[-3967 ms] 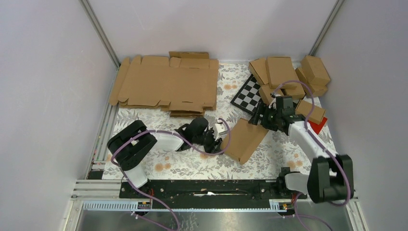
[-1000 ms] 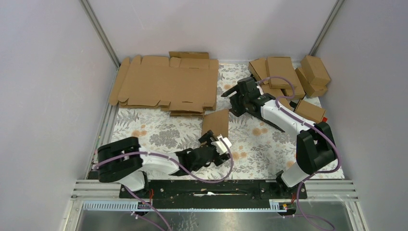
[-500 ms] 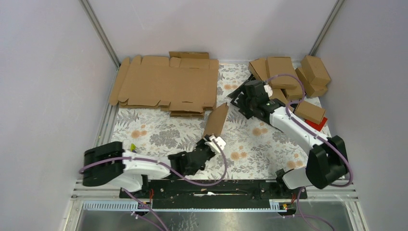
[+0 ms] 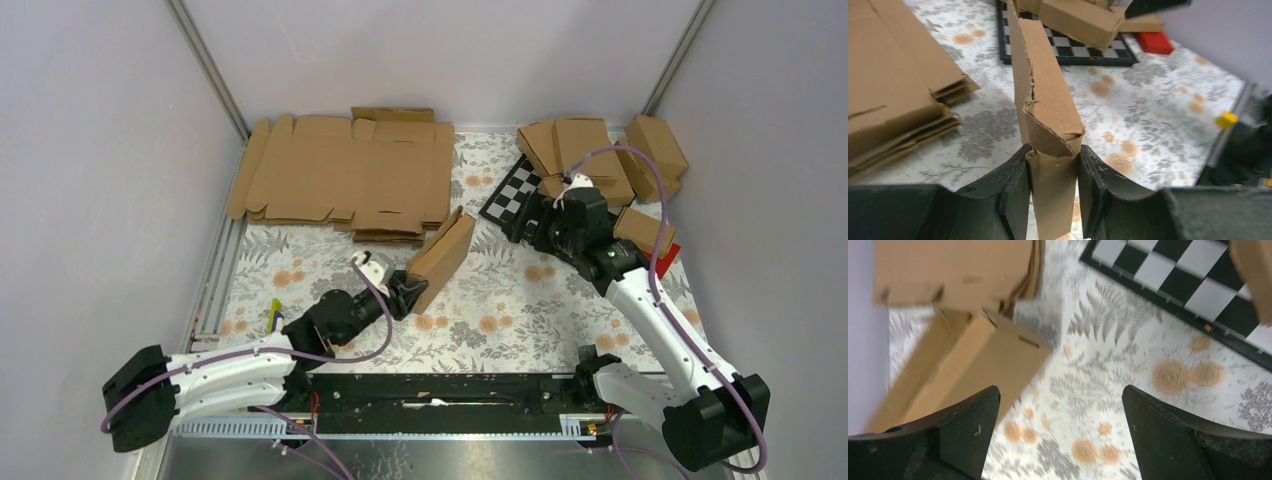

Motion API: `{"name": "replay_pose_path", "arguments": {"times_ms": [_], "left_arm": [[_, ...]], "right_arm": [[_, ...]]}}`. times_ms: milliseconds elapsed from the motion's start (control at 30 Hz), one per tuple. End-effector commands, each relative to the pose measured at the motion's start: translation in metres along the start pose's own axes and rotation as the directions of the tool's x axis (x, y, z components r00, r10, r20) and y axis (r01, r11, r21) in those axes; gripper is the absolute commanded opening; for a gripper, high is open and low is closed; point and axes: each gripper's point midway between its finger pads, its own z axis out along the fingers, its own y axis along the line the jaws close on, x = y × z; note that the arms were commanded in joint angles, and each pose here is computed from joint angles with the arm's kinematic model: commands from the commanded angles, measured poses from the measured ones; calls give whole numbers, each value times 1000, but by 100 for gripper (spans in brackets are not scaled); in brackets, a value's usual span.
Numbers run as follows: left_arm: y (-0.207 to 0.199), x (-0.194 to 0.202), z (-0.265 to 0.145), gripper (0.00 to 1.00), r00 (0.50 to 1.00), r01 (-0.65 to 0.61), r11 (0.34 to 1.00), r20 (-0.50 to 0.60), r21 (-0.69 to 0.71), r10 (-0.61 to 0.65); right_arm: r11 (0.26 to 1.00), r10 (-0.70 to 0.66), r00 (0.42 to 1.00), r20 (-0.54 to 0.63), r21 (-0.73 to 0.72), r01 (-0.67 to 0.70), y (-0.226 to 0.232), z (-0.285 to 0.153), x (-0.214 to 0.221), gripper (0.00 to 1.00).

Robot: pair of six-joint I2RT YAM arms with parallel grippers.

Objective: Fold the paper box

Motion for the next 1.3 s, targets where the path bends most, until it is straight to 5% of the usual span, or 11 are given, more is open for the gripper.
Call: {"name": "replay_pose_path", "arguments": {"times_ms": [0,167,300,600,967,1267], "left_arm": [[-28,-10,-15,30,966,250,945,18,210,-259],[-39,4,-19,27,933,357,896,-52,264,-356],[-45,7,-16,24,909,415,863,-91,289,-406],[-28,18,17,24,924,382,891,-142,247,-356],[-38,21,63,25,894,443,782,-274,438,-353],[-25,35,74,28,907,414,790,-272,452,-321]], "right_arm": [[983,-151,969,-194,-129,128,-3,-8,56,100],[1000,-6,987,-161,7,8,-25,-11,62,100],[996,-8,975,-220,-92,-13,-12,-13,79,100],[997,-52,988,-148,-59,44,-21,12,66,100],[997,0,992,-127,-78,-10,-16,4,66,100],[996,-25,957,-290,79,50,-35,-22,75,100]]}}
